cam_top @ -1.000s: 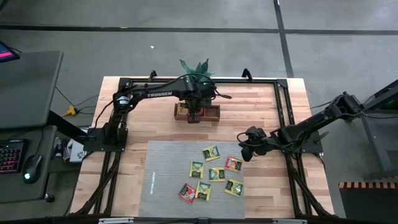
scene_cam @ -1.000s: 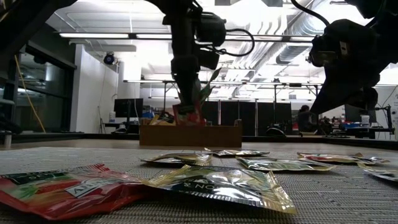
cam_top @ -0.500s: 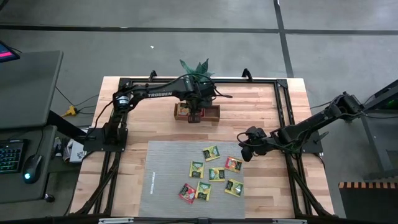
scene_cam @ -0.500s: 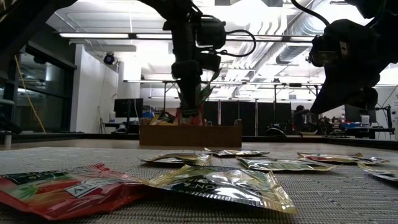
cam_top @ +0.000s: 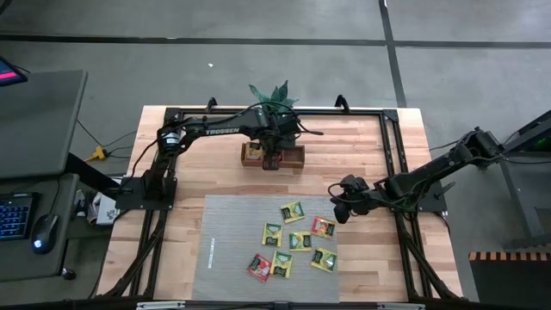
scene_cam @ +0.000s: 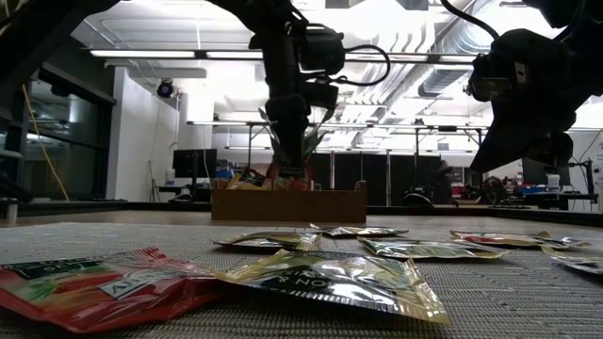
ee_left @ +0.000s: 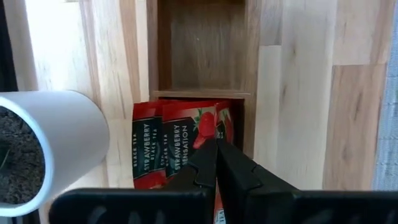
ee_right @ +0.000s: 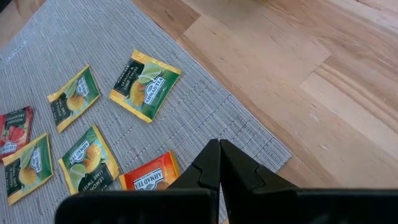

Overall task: Pick & Place Tea
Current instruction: Put the red tea bag into the middle section of the wooden organizer

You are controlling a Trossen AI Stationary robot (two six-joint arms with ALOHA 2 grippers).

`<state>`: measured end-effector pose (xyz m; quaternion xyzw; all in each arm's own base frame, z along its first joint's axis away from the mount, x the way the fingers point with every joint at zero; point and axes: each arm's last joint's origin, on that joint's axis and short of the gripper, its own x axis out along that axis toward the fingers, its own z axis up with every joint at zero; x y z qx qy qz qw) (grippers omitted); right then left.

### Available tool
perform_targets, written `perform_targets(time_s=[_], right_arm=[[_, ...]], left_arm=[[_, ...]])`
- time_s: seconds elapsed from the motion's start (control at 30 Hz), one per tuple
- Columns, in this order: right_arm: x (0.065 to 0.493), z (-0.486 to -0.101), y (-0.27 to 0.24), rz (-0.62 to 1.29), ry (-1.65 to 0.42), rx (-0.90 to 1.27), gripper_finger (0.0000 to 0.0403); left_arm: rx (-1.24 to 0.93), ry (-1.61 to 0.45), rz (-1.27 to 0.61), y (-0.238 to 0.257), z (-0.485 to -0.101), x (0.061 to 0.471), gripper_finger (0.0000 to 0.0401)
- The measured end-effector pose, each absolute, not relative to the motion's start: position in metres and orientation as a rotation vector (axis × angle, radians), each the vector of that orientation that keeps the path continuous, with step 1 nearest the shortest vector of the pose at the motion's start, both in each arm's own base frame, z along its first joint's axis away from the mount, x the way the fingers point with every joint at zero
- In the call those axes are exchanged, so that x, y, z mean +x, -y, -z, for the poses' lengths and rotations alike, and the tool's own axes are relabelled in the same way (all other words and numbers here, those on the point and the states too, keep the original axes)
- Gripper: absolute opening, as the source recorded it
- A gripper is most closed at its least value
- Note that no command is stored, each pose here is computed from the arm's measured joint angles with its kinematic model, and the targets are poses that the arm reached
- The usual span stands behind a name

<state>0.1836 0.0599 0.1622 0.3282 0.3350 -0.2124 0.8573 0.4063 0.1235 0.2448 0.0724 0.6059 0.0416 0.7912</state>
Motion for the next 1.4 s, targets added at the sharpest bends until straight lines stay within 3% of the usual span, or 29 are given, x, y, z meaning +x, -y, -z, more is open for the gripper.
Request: perform_targets(time_s=[0.47,0.7,1.03,1.4], right_arm=[[0.184,-0.162,-0.06,0.439,-0.711,0.697,0.0],[0.184,-0.162,-0.06,0.436,-0.711,0.685,0.0],[0.184,-0.162,-0.06,0.415,-0.721,0.641,0.0],[0.185,-0.164,-0.062,0.356,-0.728,0.631,0.0]], left_arm=[[0.189,-1.328,-0.15,-0.124,-0.248,0.403,0.0148],[0.227,-1.282,-0.249,-0.121,-0.288,0.383,0.0146],[0.122,-1.175,-0.34,-0.108,-0.344,0.344,0.0137],[-0.063,-1.192,-0.276,-0.082,-0.386,0.284,0.0137]])
